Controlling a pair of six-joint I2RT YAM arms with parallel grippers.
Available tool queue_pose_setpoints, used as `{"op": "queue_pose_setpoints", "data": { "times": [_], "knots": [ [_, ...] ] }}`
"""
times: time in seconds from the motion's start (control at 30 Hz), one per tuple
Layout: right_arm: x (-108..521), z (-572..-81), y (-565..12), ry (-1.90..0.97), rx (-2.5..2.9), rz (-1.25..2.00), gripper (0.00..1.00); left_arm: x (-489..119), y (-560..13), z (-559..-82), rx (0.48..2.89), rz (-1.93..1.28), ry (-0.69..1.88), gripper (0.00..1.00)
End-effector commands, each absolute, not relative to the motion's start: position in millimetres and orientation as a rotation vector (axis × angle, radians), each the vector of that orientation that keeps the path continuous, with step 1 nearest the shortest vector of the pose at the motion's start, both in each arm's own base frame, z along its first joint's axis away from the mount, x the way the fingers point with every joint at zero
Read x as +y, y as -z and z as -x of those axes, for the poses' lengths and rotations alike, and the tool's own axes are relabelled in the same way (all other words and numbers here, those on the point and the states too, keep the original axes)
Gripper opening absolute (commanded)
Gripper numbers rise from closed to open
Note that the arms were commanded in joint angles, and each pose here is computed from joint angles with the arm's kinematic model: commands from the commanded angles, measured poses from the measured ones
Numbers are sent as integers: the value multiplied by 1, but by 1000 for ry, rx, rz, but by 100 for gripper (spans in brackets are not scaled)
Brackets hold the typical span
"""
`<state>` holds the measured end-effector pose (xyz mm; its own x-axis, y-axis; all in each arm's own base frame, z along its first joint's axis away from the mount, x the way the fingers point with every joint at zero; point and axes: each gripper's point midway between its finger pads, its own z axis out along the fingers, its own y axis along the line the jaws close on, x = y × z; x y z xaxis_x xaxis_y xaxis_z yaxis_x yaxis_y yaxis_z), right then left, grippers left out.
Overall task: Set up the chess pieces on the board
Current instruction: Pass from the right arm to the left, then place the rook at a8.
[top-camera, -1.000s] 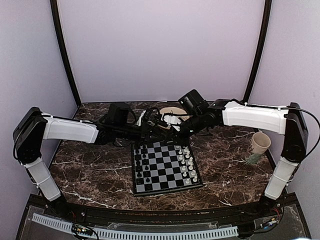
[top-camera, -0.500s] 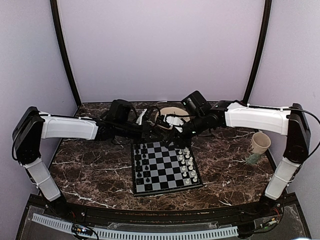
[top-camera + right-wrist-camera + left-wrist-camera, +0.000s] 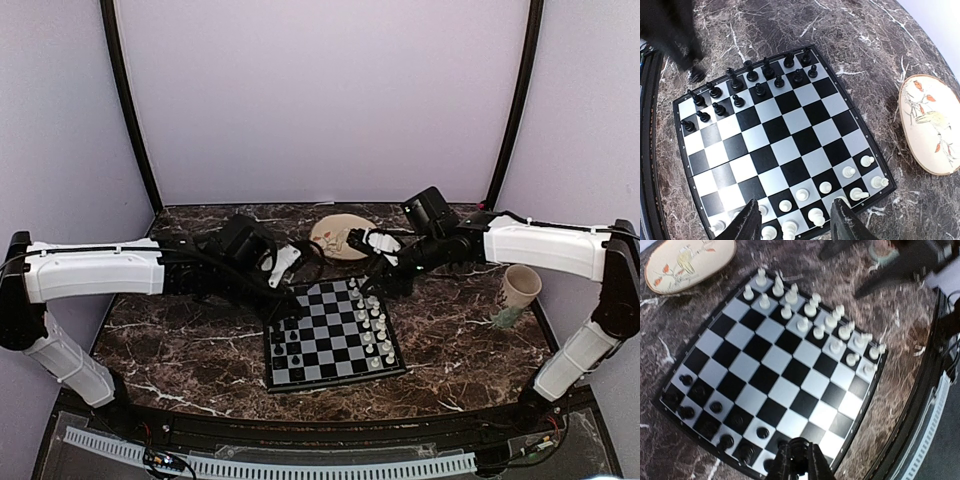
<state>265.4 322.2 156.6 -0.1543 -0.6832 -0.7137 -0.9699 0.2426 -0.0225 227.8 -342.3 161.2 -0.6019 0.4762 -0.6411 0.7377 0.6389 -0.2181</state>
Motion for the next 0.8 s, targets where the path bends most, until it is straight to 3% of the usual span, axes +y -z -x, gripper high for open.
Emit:
{"op": "queue_pose_setpoints", "data": {
  "times": [0.0, 0.4, 0.77],
  "knots": [
    [325, -270, -154, -601, 1876, 1510, 47, -306, -136, -201, 2397, -1010, 380, 4],
    [323, -270, -150, -592, 1881, 1517, 47, -307, -108, -142, 2413, -1052, 362, 4],
    [323, -270, -148, -597, 1885, 1517, 47, -313, -80, -138, 2443, -1065, 326, 4]
  ]
}}
